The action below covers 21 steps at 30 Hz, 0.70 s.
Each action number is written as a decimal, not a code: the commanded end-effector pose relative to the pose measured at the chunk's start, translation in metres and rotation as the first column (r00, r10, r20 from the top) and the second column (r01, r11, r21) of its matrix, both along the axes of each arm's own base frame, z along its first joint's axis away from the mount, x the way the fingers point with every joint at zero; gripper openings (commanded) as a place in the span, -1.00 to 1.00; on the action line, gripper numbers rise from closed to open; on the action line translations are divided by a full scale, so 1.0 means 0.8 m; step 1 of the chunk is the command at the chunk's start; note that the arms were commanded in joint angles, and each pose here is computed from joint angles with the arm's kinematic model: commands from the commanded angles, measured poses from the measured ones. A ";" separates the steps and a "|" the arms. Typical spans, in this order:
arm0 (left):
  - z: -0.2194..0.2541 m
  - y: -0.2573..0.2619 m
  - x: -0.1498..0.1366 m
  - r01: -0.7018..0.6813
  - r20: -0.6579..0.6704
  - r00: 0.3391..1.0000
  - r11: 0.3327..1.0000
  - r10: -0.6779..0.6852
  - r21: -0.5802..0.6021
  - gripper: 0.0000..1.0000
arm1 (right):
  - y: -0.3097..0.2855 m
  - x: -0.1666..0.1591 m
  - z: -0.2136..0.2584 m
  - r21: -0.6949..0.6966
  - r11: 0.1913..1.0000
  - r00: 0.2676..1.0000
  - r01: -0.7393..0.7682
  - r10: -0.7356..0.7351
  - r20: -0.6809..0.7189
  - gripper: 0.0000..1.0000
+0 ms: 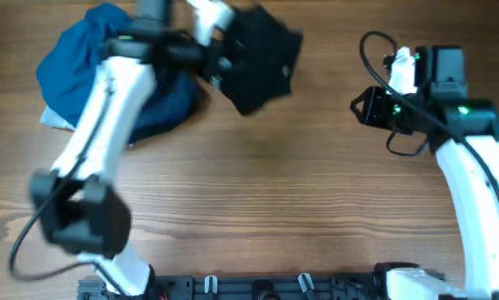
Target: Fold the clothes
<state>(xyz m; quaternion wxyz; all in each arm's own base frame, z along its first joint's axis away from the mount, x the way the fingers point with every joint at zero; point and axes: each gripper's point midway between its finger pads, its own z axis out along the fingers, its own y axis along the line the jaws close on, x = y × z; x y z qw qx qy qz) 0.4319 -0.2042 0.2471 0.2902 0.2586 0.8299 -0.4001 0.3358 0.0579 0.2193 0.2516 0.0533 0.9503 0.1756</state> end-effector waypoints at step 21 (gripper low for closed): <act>-0.183 0.400 0.039 -0.581 -0.197 0.685 0.688 0.702 0.435 0.99 | 0.002 -0.017 0.013 0.050 0.997 0.998 0.060 -0.059 -0.029 -0.36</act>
